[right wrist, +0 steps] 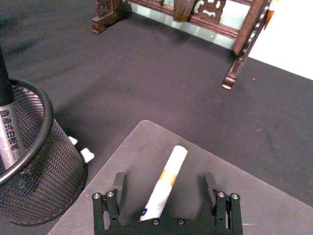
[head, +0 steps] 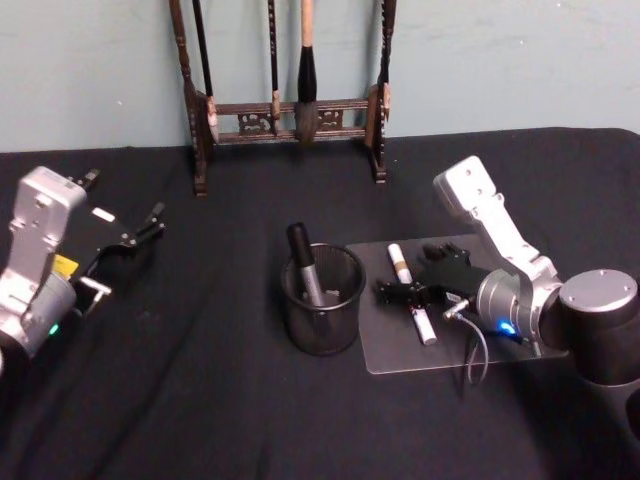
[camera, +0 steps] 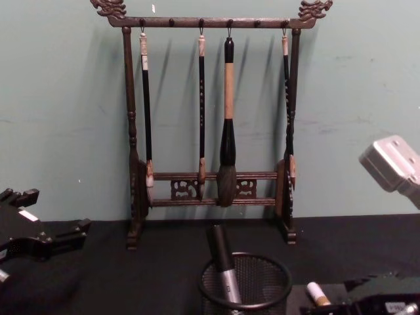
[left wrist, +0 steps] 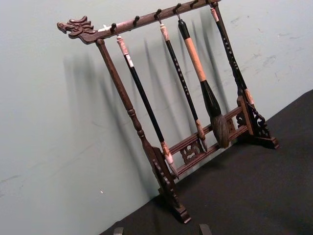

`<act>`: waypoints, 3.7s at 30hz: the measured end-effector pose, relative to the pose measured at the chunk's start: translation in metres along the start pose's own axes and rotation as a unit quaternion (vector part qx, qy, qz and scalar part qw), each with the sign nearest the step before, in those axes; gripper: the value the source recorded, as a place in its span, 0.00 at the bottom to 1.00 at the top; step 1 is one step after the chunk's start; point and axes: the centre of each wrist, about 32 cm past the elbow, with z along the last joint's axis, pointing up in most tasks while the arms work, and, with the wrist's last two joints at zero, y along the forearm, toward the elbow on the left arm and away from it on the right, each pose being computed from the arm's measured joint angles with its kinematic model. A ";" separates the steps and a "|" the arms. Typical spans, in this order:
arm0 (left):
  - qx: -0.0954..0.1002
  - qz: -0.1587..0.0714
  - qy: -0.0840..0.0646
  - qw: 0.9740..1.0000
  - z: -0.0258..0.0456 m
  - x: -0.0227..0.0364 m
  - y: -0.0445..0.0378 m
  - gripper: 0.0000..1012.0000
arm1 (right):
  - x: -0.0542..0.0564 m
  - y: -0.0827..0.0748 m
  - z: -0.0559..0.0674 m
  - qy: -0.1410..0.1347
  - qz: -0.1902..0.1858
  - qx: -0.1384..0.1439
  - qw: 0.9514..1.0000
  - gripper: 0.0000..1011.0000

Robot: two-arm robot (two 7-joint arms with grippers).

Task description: Pick up the water-based marker from the table and place it into the pen holder.

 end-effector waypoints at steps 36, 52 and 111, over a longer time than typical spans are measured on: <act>0.000 0.000 0.000 1.000 0.0000 0.0000 0.0000 0.99 | -0.004 0.005 -0.008 0.016 0.013 -0.008 1.000 0.99; 0.000 0.000 0.000 1.000 0.0000 0.0000 0.0000 0.99 | -0.004 0.005 -0.008 0.016 0.013 -0.008 1.000 0.75; 0.000 0.000 0.000 1.000 0.0000 0.0000 0.0000 0.99 | 0.001 -0.004 -0.008 0.008 0.073 0.341 0.937 0.18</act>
